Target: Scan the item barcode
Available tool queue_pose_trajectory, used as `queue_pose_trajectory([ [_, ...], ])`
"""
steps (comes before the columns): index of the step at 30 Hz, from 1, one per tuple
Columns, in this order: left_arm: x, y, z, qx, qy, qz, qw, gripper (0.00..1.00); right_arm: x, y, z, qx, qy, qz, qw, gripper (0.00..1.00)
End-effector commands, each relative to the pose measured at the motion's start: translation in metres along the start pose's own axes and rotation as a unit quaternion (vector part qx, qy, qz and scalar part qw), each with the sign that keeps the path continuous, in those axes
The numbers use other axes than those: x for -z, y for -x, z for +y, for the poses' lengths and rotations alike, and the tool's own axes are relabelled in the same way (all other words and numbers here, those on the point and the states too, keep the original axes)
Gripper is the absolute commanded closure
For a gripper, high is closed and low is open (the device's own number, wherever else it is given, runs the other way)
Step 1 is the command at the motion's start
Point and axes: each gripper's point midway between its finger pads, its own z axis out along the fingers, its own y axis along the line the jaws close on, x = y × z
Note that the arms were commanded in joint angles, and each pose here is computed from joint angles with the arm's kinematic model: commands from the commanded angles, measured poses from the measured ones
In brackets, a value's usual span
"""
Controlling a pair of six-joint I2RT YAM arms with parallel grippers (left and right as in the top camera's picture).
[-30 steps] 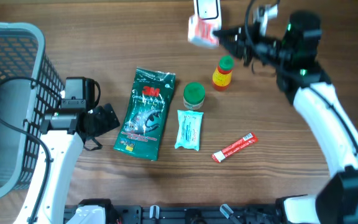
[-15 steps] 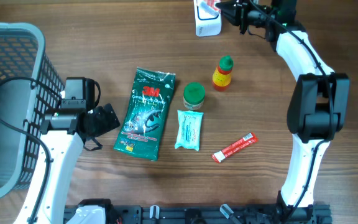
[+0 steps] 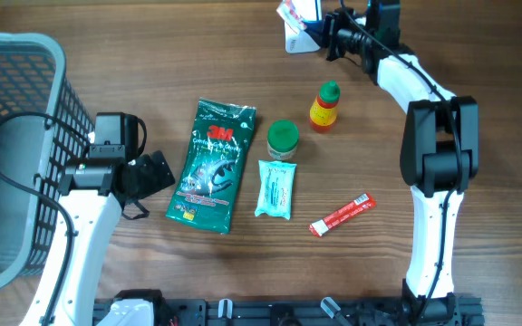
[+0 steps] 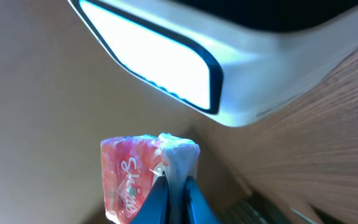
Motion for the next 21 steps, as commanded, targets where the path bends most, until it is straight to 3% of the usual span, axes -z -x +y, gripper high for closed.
queue_pose_trajectory([
  [1,0.001,-0.001,0.001,-0.007,-0.002,-0.001,1.0,0.0,0.0,0.012,0.01,-0.039,0.017,-0.028,0.999,0.95],
  [6,0.001,-0.001,0.001,-0.007,-0.002,-0.001,1.0,0.0,0.001,0.01,0.012,-0.01,0.017,-0.021,1.0,0.95],
  [10,0.001,-0.001,0.001,-0.007,-0.002,-0.001,1.0,0.0,0.032,0.019,0.039,0.055,0.03,-0.034,0.997,0.95],
  [15,0.001,-0.001,0.001,-0.007,-0.002,-0.001,1.0,0.0,0.128,0.049,0.07,0.091,0.006,-0.126,0.988,0.95],
  [21,0.001,-0.001,0.001,-0.007,-0.002,-0.001,1.0,0.0,0.309,0.109,0.066,0.09,-0.06,-0.31,0.945,0.96],
])
